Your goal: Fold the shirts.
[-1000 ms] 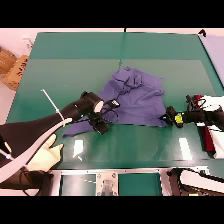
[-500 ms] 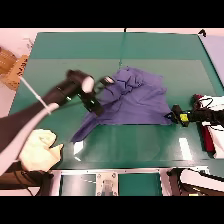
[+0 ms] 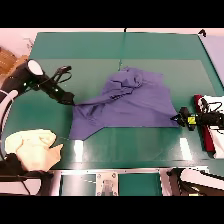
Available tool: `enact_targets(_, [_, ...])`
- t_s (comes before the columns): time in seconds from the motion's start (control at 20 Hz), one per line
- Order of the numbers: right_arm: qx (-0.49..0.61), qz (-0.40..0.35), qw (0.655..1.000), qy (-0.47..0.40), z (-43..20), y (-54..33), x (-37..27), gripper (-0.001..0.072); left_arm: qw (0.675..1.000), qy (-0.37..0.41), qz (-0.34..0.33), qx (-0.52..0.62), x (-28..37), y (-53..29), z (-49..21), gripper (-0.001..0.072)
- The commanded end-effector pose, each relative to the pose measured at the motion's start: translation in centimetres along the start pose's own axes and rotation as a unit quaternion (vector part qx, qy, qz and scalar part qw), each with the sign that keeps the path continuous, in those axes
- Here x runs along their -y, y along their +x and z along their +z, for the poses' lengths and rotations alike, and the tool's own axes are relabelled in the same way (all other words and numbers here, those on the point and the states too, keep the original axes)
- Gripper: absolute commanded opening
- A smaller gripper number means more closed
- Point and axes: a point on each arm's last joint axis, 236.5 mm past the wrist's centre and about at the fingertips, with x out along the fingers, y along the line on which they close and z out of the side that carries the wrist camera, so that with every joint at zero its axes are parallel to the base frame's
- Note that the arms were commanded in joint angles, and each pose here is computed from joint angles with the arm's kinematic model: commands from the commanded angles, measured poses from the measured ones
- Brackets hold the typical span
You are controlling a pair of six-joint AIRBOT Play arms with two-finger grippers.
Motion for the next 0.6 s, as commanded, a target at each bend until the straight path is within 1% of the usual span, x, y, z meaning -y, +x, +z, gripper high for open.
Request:
enact_targets(0.0, [-0.037, 0.009, 0.999, -0.009, -1.9, 0.3, -0.6, 0.0013, 0.999, -0.015, -0.039, -0.01, -1.7, 3.1, -1.6, 0.002])
enact_targets(0.25, [-0.045, 0.011, 0.999, -0.013, -2.3, 0.3, -0.6, 0.0013, 0.999, -0.023, -0.04, -0.014, -3.1, 5.3, -1.2, 0.0022])
enact_targets(0.3, [-0.044, 0.011, 0.999, -0.013, -2.3, 0.3, -0.6, 0.0014, 0.999, -0.01, -0.044, -0.017, -2.8, 5.0, -1.2, 0.0078])
enact_targets(0.35, [-0.045, 0.011, 0.999, -0.013, -2.3, 0.3, -0.6, 0.002, 0.999, -0.002, -0.047, -0.019, -2.5, 4.5, -1.0, 0.0332])
enact_targets(0.4, [-0.045, 0.011, 0.999, -0.013, -2.3, 0.3, -0.6, 0.0082, 0.999, 0.005, -0.049, -0.018, -2.3, 3.9, -0.5, 0.0396])
enact_targets(0.45, [-0.045, 0.011, 0.999, -0.013, -2.3, 0.3, -0.6, 0.0114, 0.999, 0.013, -0.051, -0.016, -2.1, 3.2, -0.1, 0.0396])
enact_targets(0.5, [-0.045, 0.011, 0.999, -0.014, -2.3, 0.3, -0.6, 0.0131, 0.998, 0.026, -0.053, -0.015, -1.8, 2.8, 0.2, 0.0395])
enact_targets(0.55, [-0.05, 0.013, 0.999, -0.017, -2.6, 0.3, -0.7, 0.0131, 0.998, 0.038, -0.055, -0.017, -1.7, 2.5, 0.2, 0.0396])
